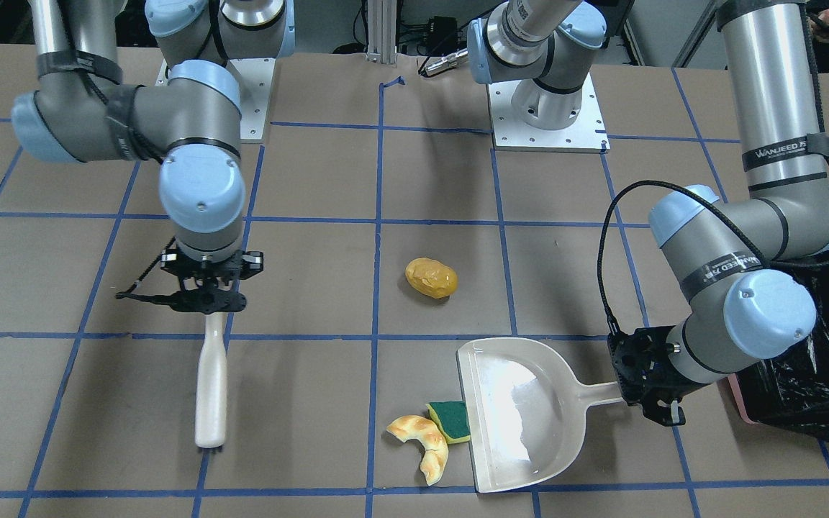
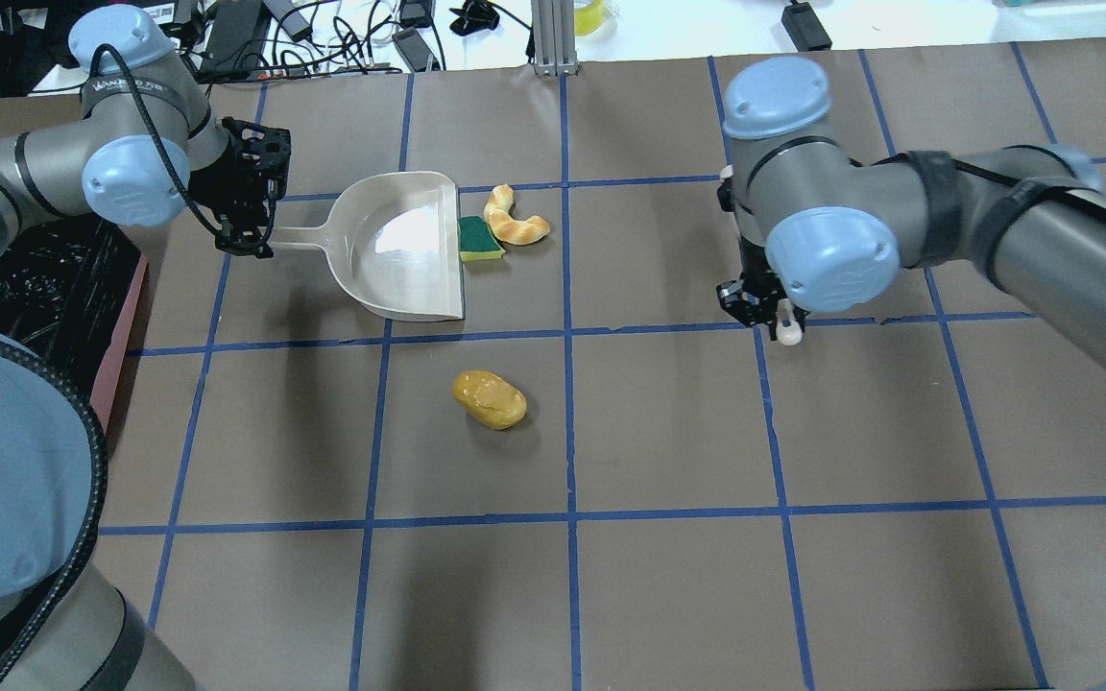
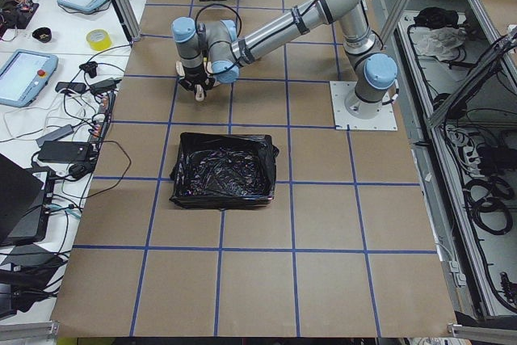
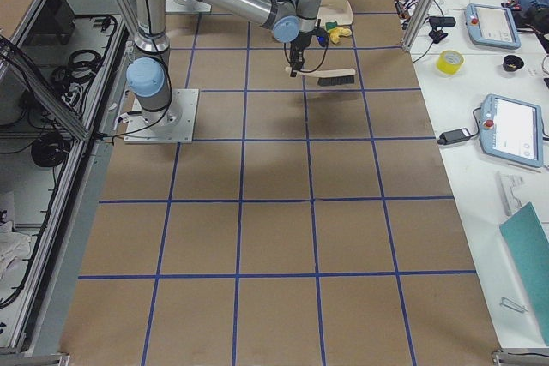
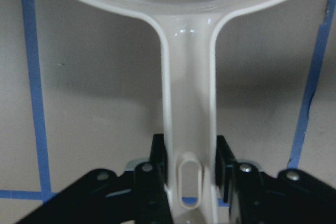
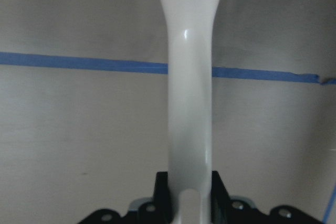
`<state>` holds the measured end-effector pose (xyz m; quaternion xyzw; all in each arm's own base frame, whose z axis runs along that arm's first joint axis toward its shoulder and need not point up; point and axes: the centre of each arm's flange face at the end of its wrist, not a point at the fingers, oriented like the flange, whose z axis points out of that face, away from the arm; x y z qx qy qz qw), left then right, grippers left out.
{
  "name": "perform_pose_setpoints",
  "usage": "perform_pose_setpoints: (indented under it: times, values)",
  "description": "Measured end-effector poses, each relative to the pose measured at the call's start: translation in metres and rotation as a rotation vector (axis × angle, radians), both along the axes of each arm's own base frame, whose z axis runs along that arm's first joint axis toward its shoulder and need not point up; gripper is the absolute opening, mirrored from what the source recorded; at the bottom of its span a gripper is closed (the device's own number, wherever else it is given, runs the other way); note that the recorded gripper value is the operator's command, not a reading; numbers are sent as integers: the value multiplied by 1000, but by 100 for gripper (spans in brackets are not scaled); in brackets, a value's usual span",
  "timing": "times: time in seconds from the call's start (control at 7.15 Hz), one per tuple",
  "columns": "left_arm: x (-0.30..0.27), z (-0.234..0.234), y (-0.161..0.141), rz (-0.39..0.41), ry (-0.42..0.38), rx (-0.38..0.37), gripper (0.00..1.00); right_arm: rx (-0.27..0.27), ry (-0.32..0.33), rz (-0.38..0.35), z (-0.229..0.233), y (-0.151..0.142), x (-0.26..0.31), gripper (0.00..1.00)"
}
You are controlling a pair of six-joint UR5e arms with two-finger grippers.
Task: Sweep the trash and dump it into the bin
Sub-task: 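Lift the white brush with the right gripper and carry it toward the dustpan, then sweep the yellow lump into the dustpan with the right brush while left holds it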
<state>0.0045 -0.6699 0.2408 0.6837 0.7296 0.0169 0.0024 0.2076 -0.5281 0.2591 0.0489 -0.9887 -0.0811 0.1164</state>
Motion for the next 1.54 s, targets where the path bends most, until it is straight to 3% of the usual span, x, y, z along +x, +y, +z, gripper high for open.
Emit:
perform_pose_setpoints:
  times: [0.56,0.98,1.26,1.54]
  values:
    - [-13,1,2,-20,-81,15,2,75,-193,-6,-27,-8,167,7]
    - [-14,1,2,-15,-91,17,2,39,-303,64,-12,0,277,8]
    - [-14,3,2,-13,-91,15,2,35,-369,101,4,10,317,11]
    - [-14,9,4,-19,-93,8,1,83,-363,92,37,21,309,7]
